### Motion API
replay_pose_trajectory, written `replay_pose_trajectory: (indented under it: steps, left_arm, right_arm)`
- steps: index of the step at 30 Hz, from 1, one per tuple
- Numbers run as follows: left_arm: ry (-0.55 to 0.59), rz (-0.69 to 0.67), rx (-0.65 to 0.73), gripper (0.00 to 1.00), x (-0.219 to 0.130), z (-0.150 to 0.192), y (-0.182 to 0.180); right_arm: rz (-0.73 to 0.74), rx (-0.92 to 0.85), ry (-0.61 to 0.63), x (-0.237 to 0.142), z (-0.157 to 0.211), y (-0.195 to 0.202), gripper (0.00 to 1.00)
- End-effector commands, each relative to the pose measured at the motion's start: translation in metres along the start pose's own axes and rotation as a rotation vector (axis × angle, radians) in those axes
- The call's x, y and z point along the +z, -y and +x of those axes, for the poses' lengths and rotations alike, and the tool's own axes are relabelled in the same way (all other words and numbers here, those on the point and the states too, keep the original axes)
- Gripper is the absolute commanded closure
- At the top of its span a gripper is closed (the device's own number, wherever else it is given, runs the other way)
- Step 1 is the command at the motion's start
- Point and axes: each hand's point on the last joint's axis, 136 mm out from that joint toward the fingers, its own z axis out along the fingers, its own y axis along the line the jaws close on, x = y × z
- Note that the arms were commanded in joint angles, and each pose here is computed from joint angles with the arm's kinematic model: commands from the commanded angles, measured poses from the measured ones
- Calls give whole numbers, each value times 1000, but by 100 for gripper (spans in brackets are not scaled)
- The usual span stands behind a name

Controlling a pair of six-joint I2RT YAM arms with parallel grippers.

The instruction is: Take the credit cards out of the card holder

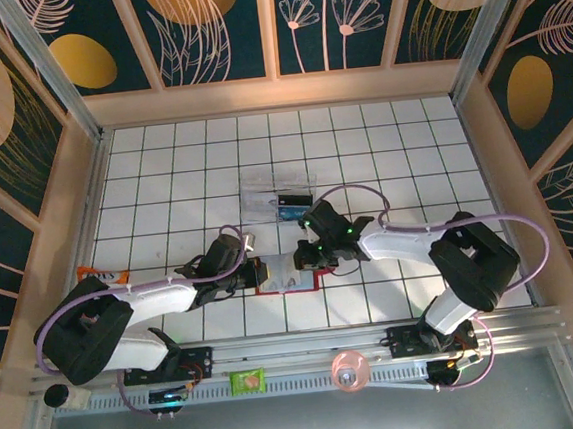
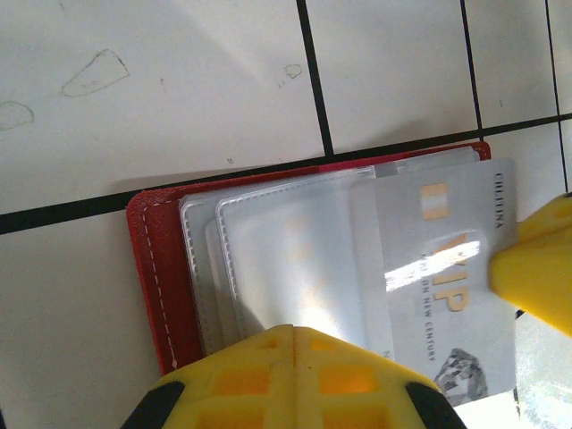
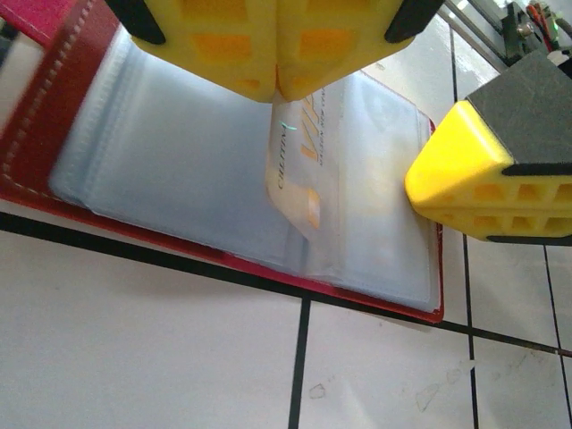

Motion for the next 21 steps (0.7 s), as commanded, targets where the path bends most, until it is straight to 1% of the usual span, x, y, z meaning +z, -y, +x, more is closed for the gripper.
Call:
replay_pose_trajectory:
  steps: [1, 5, 16, 19, 21]
  left_arm:
    - [-73, -53, -29, 100, 2, 20, -18]
    - [-67, -50, -30, 100, 2, 20, -18]
    - [-76, -34, -26, 100, 4, 21, -15]
    - [-86, -31, -28, 100, 6, 23, -15]
    - [-87, -30, -26, 100, 6, 23, -15]
  right_arm:
    - [111, 7, 8, -13, 1, 19, 100]
    - [129, -14, 19, -18, -4, 15, 100]
    - [86, -66, -1, -1, -7, -8, 100]
    - [58, -62, -7, 3, -4, -10, 90]
    - [48, -60, -8, 5, -4, -11, 87]
